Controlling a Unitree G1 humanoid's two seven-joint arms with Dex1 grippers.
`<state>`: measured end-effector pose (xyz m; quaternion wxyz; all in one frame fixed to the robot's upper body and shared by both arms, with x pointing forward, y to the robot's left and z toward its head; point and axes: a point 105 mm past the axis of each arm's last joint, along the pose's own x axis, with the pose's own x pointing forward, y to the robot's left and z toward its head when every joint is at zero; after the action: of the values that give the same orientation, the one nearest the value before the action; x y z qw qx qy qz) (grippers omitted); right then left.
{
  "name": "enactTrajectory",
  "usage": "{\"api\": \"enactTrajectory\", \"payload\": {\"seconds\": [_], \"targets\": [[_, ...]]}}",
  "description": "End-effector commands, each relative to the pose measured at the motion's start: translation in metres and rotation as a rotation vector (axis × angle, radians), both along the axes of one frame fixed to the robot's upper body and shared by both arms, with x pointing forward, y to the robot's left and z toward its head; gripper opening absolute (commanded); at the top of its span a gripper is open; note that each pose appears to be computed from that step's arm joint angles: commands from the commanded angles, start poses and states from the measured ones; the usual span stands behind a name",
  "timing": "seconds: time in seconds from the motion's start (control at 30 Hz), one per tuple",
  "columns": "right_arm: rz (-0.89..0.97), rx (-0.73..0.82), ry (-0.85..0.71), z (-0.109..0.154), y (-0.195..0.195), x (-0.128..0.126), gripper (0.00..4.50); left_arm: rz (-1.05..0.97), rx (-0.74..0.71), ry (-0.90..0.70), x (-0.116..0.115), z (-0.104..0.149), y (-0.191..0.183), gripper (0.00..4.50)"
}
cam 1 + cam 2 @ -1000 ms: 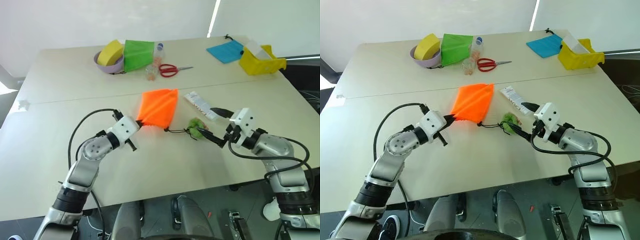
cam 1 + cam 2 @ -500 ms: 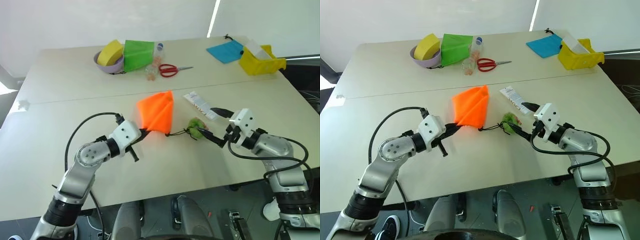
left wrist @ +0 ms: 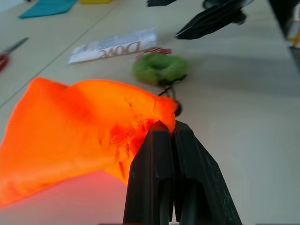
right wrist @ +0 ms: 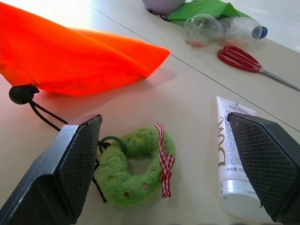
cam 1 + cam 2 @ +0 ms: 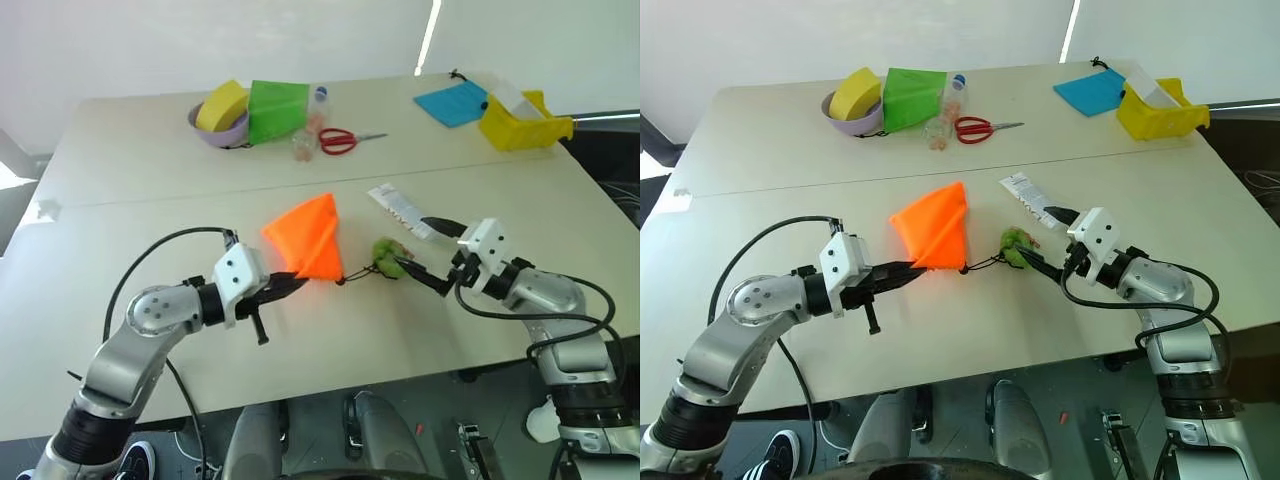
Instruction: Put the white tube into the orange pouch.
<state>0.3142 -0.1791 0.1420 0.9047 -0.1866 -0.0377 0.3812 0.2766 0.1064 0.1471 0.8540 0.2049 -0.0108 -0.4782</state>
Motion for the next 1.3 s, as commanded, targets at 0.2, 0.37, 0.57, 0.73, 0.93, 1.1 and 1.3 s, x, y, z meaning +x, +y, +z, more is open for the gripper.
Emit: {"api": "enactTrajectory", "payload": {"seconds": [0.2,0.37,0.57,0.73,0.93,1.1,1.3], "targets": [[-0.06,-0.013,-0.036,0.007,-0.006,0.007,4.5,0.032,-0.127,-0.004,0.002,-0.006,-0.012,0.03],[-0.136,0.013,-0.006,0.013,-0.013,0.018,4.5,0.03,-0.122,-0.012,0.002,-0.011,-0.014,0.03],[-0.283,-0.041,0.112,0.009,-0.024,0.038,4.5,0.035,-0.118,-0.018,0.006,-0.013,-0.01,0.03],[-0.405,-0.053,0.202,0.02,-0.036,0.056,4.5,0.043,-0.123,-0.021,0.007,-0.014,-0.011,0.03],[-0.432,-0.074,0.311,0.006,-0.036,0.071,4.5,0.041,-0.11,-0.03,0.008,-0.017,-0.013,0.03],[-0.424,-0.084,0.351,-0.001,-0.035,0.075,4.5,0.052,-0.105,-0.041,0.01,-0.017,-0.011,0.03],[-0.453,-0.056,0.412,-0.014,-0.04,0.075,3.96,0.055,-0.103,-0.042,0.009,-0.018,-0.011,0.0]]}}
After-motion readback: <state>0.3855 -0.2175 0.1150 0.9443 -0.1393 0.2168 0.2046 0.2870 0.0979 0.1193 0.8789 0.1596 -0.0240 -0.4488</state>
